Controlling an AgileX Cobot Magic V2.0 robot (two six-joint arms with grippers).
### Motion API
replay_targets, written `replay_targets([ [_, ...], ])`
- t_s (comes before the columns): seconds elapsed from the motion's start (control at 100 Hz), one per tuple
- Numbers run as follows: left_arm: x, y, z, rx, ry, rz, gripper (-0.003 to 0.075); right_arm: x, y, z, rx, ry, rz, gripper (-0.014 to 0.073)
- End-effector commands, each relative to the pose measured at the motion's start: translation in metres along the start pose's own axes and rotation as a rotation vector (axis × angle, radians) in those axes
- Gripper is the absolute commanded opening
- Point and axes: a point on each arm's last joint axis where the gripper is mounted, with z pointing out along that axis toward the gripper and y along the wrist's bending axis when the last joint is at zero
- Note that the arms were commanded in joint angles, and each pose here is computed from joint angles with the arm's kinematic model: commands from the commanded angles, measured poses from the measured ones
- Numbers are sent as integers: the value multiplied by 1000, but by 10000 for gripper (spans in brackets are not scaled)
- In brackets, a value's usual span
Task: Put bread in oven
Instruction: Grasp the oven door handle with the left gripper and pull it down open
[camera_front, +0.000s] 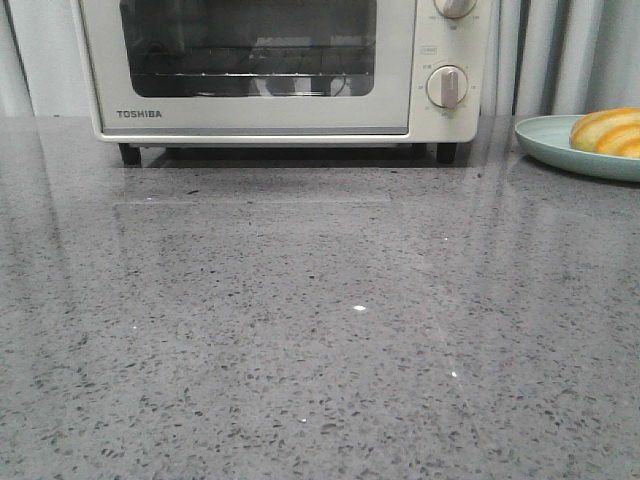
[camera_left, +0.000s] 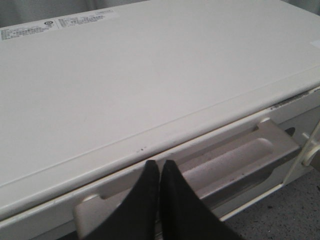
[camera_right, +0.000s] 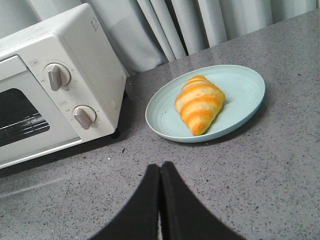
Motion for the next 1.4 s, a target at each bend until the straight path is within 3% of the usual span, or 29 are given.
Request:
replay_targets([
  [0.0,-9,-4,-15,13,-10,9,-21,-16,4,0,-14,-86,-15,-75],
  [0.39,27,-10,-41,48,137,-7,-21,-17,4,-1,-16,-96,-15,-75],
  [0.66,69,-36,-43,130,289,23,-21,-20,5,-1,-22,-137,-15,-75],
  [0.85,87,-41,-42,146,346,30,-21,-20,5,-1,-23,-139,-15,-75],
  [1.21,88,-43,-49,160,381,27,-21,-43,13,-3,-35,-172,-24,-75],
  [1.39,62,-43,-89,169,249,14,-21,-78,23,22,34,18,-125,-54],
])
